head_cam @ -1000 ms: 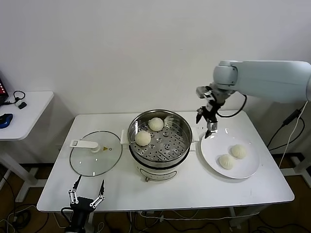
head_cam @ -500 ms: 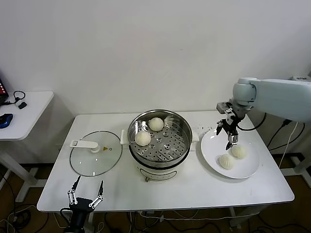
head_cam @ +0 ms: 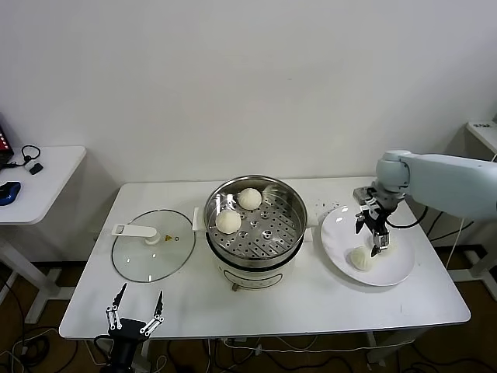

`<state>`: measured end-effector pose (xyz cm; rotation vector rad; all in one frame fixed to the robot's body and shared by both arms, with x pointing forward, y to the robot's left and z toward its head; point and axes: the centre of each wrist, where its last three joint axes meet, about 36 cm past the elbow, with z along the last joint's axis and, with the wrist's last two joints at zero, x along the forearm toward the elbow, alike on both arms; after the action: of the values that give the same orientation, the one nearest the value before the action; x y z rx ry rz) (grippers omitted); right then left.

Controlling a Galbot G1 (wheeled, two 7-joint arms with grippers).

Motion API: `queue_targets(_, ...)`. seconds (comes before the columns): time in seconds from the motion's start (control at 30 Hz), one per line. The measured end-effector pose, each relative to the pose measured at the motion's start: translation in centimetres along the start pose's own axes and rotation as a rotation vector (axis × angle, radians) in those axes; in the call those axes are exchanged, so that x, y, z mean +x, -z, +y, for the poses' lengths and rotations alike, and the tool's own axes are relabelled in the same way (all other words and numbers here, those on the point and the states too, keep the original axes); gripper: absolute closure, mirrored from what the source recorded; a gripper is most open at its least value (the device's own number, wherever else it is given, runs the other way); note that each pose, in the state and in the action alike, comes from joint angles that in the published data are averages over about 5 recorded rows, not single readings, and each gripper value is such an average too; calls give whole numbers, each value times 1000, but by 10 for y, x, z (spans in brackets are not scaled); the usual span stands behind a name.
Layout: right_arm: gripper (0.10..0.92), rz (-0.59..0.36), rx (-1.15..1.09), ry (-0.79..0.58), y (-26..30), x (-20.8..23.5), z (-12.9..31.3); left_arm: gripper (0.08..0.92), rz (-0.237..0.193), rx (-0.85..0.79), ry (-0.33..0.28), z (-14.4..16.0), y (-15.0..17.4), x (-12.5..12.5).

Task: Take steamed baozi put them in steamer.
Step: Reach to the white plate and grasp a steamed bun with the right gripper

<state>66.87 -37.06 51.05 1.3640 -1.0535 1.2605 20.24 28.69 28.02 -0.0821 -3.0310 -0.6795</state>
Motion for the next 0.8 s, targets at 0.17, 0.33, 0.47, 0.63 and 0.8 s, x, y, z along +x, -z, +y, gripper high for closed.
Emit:
queue_targets(0.17, 200, -4, -2, 3, 1, -15, 0, 177, 3, -3, 2, 1, -1, 1)
queue_targets(0.33, 200, -4, 3, 8, 2, -26, 0, 177, 5, -5, 3, 2, -1, 2)
queue_targets(0.47, 200, 0, 3, 12, 1, -32, 1, 177, 6, -5, 3, 2, -2, 1)
queue_targets(0.63, 200, 5, 1, 16, -2, -37, 4, 177, 6, -3, 1, 1, -2, 1)
queue_targets(0.8, 200, 7, 0, 18, -2, -41, 5, 177, 5, -4, 1, 1, -2, 0)
